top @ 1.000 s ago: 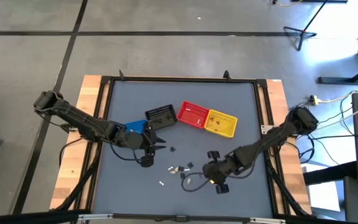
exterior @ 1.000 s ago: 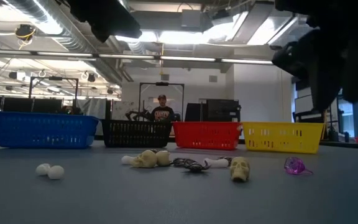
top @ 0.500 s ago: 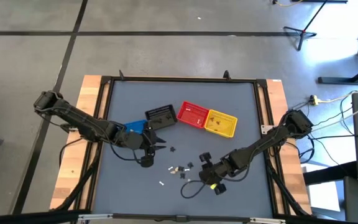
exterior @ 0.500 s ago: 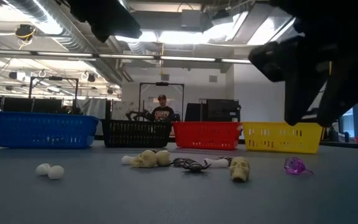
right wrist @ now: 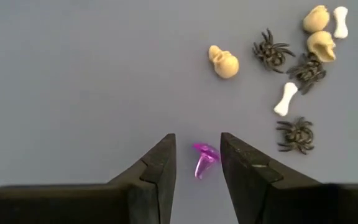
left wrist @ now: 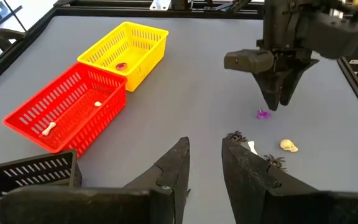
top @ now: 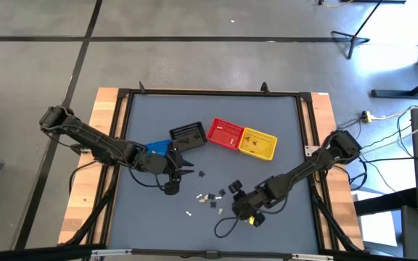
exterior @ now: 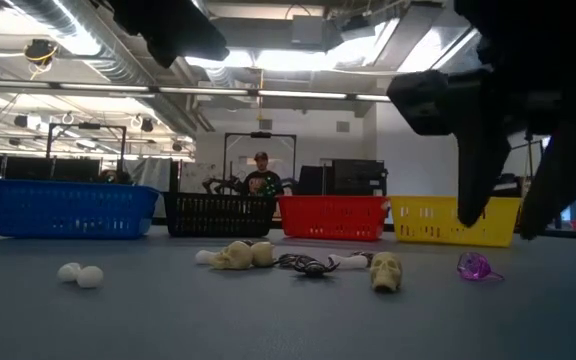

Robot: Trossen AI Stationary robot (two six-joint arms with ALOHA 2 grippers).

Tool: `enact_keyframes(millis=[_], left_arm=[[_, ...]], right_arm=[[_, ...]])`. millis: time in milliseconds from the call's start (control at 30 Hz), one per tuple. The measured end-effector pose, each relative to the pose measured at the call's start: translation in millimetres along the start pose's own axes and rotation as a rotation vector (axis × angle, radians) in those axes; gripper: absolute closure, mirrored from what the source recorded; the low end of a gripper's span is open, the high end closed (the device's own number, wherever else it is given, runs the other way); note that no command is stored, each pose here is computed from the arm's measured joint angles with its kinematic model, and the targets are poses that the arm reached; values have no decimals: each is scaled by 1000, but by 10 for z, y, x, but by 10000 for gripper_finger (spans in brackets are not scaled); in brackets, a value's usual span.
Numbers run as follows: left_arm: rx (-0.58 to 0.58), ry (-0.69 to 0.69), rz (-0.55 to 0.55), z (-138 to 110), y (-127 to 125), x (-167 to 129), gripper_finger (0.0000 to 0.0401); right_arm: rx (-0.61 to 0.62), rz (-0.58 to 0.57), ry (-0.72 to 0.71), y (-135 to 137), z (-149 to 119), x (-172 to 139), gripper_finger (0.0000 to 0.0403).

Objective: Sort Halloween decoration
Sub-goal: Put the purple witch hat toy into the yellow bin

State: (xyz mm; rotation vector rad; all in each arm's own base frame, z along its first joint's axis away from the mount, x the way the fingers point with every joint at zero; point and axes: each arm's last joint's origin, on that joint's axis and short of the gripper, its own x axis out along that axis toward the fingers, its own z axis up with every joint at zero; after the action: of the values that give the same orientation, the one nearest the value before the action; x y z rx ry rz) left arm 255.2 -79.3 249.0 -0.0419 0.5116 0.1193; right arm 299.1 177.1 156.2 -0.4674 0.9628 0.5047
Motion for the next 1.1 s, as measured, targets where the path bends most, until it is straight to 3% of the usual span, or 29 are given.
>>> enact_keyframes(millis=[1100], left_arm=[[-3, -5, -1, 5, -1, 1, 313]], right_arm=[[22, 32, 61, -52, -97, 232, 279]])
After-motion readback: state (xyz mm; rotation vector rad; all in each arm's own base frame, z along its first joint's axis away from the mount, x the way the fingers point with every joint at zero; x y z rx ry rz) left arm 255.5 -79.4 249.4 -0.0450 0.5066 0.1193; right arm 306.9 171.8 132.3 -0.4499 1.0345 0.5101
